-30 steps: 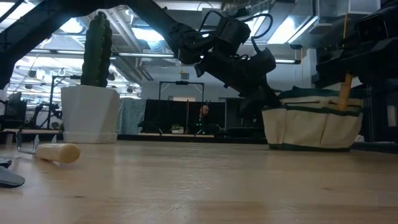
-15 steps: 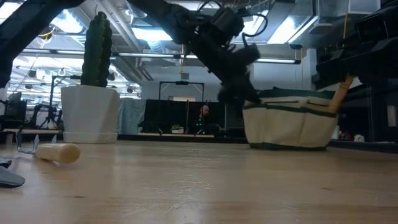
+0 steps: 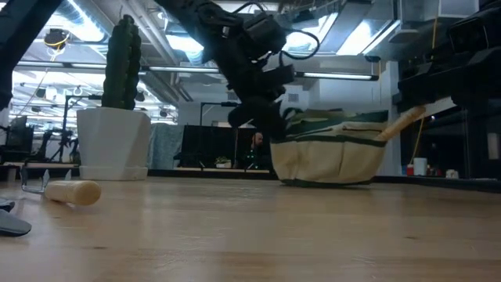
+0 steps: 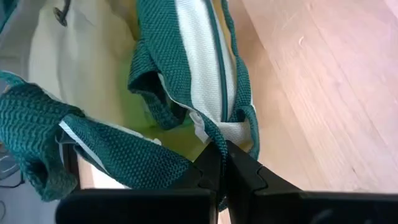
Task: Pick & Place Garden tools in Gardening bag
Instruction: Move the gardening bag to the top center of the table
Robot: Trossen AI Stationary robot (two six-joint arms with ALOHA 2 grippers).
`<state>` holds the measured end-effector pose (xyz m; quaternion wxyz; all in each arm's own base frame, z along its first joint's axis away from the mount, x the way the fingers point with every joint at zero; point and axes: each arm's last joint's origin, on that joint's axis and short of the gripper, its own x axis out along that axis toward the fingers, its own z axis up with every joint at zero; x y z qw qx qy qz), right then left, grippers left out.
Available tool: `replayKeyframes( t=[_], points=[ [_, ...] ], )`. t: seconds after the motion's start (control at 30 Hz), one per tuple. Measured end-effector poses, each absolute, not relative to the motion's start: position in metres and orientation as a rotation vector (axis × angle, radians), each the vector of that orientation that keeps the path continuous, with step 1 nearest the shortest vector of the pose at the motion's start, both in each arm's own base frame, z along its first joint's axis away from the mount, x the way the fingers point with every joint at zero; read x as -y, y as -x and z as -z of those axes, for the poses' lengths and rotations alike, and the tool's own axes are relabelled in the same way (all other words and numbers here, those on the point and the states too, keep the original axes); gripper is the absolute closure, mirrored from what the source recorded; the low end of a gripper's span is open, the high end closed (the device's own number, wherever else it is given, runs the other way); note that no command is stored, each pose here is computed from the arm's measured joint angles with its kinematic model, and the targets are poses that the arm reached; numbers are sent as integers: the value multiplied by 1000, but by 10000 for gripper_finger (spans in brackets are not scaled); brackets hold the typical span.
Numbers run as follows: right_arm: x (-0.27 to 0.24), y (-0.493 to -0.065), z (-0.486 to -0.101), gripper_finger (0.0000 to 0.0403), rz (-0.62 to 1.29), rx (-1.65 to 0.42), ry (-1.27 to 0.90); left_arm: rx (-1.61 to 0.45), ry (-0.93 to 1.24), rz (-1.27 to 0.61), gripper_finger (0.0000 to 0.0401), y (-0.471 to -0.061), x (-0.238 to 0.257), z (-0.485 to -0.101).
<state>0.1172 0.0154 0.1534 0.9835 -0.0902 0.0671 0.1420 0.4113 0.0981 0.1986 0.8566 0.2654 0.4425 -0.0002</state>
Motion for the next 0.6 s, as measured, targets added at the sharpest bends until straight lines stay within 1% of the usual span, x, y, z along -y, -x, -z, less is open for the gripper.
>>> replayKeyframes(
  t=[0.2,0.37,0.6],
  points=[
    [-15,-117,-153,183,-286,-135,182,-882,-546,-43,398,-403,-98,-205],
    [-15,-117,-153,183,-285,-135,181,-949,-558,-74,398,-392,-98,-207],
    [-15,-117,-153,183,-285,-136,181,-1016,-506,-38,398,-377,-99,-216]
  ],
)
